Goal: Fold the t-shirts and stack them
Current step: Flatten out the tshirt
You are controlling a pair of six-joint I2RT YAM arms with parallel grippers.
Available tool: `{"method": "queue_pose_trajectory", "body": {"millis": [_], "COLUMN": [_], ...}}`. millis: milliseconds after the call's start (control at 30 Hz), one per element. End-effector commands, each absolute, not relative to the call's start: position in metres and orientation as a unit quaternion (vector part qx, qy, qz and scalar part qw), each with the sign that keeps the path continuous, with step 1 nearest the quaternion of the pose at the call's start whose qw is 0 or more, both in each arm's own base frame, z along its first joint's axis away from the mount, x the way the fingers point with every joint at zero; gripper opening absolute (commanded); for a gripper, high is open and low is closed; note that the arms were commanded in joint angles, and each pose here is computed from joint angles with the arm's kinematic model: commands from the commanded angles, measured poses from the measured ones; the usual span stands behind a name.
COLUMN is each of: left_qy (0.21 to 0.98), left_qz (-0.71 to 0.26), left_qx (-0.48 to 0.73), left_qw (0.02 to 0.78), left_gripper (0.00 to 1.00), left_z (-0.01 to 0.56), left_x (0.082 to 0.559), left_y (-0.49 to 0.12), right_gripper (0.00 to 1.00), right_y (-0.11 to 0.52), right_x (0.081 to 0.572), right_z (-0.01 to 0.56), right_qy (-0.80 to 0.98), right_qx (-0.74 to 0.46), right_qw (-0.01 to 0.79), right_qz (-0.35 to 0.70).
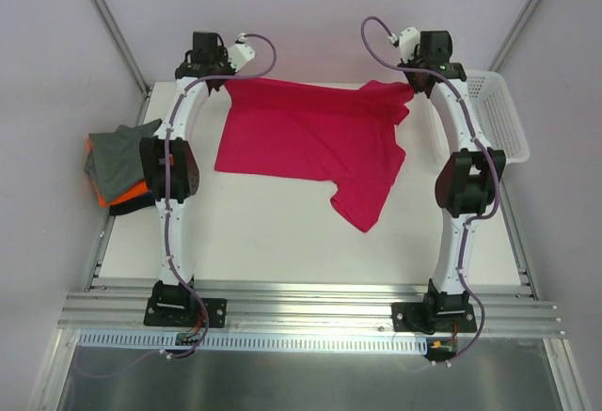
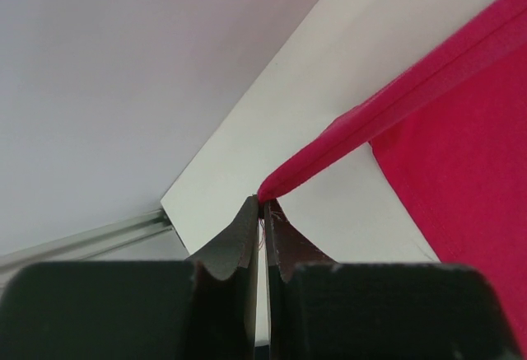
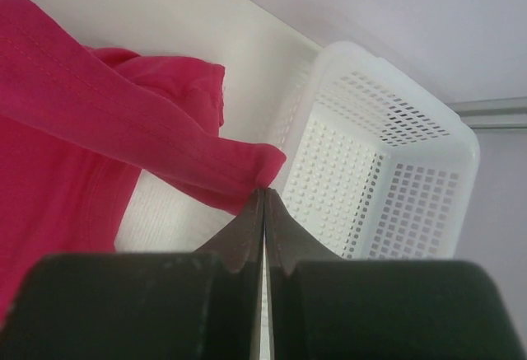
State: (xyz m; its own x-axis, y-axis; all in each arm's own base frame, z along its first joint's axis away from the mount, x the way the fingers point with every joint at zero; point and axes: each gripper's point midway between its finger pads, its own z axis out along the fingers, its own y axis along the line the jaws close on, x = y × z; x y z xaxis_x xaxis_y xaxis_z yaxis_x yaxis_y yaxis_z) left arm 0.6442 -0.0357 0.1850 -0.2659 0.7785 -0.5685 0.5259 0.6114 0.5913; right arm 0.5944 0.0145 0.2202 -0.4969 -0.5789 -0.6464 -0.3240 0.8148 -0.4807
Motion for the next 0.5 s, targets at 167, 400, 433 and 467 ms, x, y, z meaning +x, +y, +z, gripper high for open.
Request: {"method": "queue_pose_trajectory", "body": {"millis": [167, 400, 433, 467], "left_qy": [0.789, 0.798, 0.8, 0.8], "left_qz": [0.162, 0.132, 0.126, 0.123], "left_qx": [0.387, 0.404, 0.409, 0.415], "left_qw": [0.448, 0.426, 0.42, 0.416], "left_gripper": [0.0, 0.0, 0.0, 0.0], "left_z": [0.196, 0.172, 0.165, 0.161], "left_x": [0.645, 0.63, 0.626, 0.625], "left_y": [-0.006, -0.01, -0.012, -0.014], "right_gripper": [0.0, 0.0, 0.01, 0.0], "right_y": [0.032, 0.033, 0.033, 0.033], "right_x": [0.58, 0.578, 0.579, 0.579], "right_z": [0.217, 0.19, 0.187, 0.183], "right_qy": [0.858, 0.87, 0.871, 0.873], "right_qx": [-0.269, -0.275, -0.275, -0.275], "right_qw": [0.415, 0.387, 0.384, 0.381], "right_qz": [-0.137, -0.133, -0.132, -0.131]}}
